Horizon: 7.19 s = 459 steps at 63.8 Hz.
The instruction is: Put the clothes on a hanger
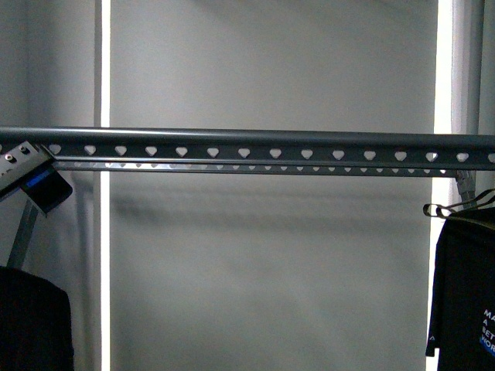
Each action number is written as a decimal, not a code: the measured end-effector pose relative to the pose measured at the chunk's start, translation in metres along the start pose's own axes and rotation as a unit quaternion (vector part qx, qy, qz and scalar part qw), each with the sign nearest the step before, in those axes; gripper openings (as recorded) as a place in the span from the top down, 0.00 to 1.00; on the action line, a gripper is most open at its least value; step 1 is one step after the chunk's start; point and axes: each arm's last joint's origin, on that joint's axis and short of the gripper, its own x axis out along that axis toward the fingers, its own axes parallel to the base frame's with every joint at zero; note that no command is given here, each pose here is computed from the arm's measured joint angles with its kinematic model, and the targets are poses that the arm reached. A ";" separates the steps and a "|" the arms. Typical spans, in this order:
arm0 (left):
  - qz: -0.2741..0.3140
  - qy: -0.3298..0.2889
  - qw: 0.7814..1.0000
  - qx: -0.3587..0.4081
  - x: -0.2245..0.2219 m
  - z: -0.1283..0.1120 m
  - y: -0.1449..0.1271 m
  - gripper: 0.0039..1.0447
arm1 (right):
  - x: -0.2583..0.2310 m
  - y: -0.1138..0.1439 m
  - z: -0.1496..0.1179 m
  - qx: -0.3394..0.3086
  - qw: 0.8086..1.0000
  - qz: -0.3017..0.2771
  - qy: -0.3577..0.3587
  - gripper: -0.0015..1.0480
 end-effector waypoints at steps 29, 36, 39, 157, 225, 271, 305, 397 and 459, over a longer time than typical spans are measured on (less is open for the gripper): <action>0.060 -0.016 0.998 0.011 0.056 -0.003 -0.015 0.23 | 0.000 0.000 0.000 0.000 1.000 0.000 0.000 0.07; 0.072 -0.007 0.997 0.023 0.064 -0.002 -0.014 0.41 | 0.000 0.000 0.000 0.000 1.000 0.000 0.000 0.07; 0.076 -0.003 0.997 0.029 0.065 -0.002 -0.012 0.51 | 0.000 0.000 0.000 0.000 1.000 0.000 0.000 0.07; -0.484 -0.198 0.209 0.826 0.005 -0.007 -0.063 0.96 | 0.000 0.000 0.000 0.000 1.000 0.000 0.000 0.07; -0.481 -0.224 0.185 0.827 0.018 -0.021 -0.079 0.96 | 0.057 -0.078 0.071 -0.269 0.949 0.165 0.000 0.07; -0.482 -0.226 0.185 0.826 0.017 -0.021 -0.079 0.96 | 0.181 -0.062 0.120 -0.731 0.621 0.240 -0.150 0.07; -0.482 -0.226 0.185 0.826 0.017 -0.021 -0.079 0.96 | 0.228 -0.005 0.133 -0.694 0.665 0.212 -0.177 0.07; -0.357 -0.198 0.717 0.565 0.025 0.030 -0.094 0.06 | 0.233 -0.065 0.113 -0.446 0.877 0.172 0.045 0.97; -0.201 -0.072 0.902 0.376 -0.093 -0.030 0.081 0.97 | 0.302 -0.053 0.215 -0.363 0.908 -0.027 0.207 0.97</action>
